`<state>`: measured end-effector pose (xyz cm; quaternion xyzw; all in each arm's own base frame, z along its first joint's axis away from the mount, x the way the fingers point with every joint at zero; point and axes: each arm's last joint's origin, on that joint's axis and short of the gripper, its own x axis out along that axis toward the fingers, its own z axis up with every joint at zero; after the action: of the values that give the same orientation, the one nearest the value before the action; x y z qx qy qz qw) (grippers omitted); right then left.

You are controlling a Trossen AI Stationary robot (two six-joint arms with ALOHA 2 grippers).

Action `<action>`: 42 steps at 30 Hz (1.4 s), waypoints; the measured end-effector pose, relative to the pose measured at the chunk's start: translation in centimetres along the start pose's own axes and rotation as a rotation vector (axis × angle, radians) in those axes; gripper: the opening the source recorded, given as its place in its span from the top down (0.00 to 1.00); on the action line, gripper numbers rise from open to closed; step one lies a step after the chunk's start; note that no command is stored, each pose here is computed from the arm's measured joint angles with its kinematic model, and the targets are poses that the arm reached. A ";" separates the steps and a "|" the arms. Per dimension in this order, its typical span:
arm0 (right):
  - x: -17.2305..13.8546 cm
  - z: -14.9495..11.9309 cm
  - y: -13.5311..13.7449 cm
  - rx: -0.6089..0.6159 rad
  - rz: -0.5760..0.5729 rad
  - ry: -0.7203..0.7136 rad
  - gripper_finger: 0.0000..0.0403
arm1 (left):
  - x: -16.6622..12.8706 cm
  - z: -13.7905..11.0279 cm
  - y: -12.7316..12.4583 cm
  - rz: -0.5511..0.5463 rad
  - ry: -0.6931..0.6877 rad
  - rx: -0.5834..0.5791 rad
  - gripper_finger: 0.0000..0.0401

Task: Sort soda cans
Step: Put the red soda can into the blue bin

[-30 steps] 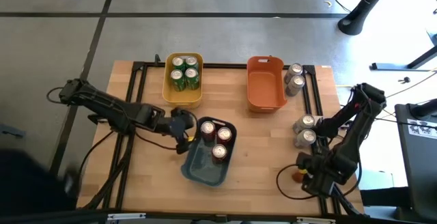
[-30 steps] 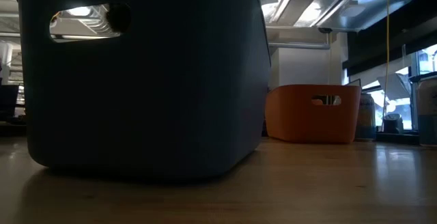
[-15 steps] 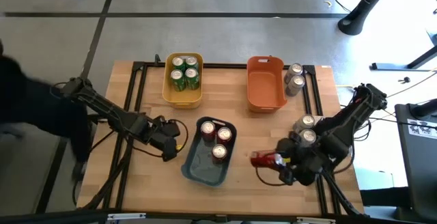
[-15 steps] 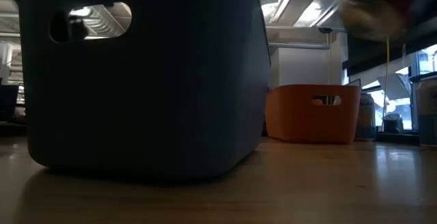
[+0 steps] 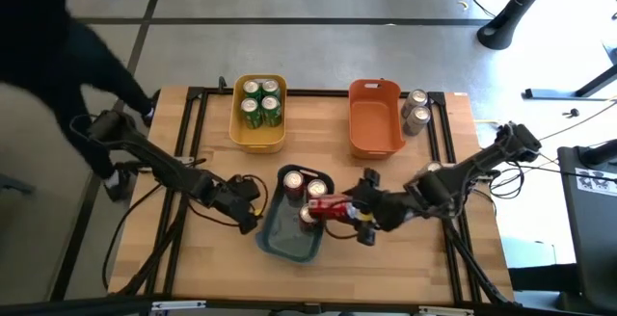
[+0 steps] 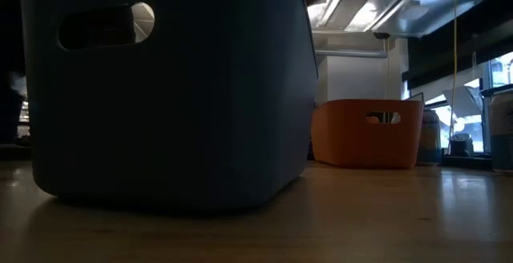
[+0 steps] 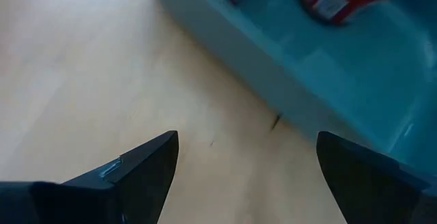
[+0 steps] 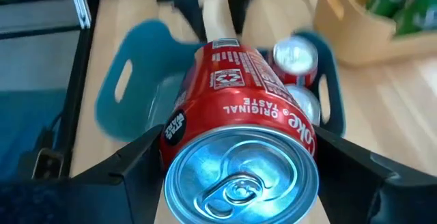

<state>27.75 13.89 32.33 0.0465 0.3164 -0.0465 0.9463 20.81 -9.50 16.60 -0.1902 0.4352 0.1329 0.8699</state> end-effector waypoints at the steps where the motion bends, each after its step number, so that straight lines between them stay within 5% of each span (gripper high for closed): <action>1: 0.4 0.3 -0.1 -0.008 0.005 -0.016 0.28 | 0.4 0.0 -0.1 -0.015 -0.016 0.002 0.16; 13: 4.8 2.2 -0.3 -0.096 0.100 -0.060 0.28 | 3.3 0.5 -0.9 -0.063 -0.079 0.023 0.16; 25: 9.7 7.1 0.0 -0.200 0.037 0.265 0.28 | -1.4 -0.8 0.2 -0.051 0.045 -0.023 0.16; 32: 13.8 6.3 -0.6 -0.153 0.053 0.379 0.28 | -4.0 -1.1 1.7 0.050 -0.019 -0.086 0.16; 42: 16.7 4.8 -1.0 -0.115 0.038 0.451 0.28 | -4.1 -0.6 1.7 0.060 -0.105 -0.071 0.16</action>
<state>43.79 11.33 25.97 0.0076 0.5211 0.0012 0.8534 17.31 -8.56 19.27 -0.2006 0.3896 0.1840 0.8798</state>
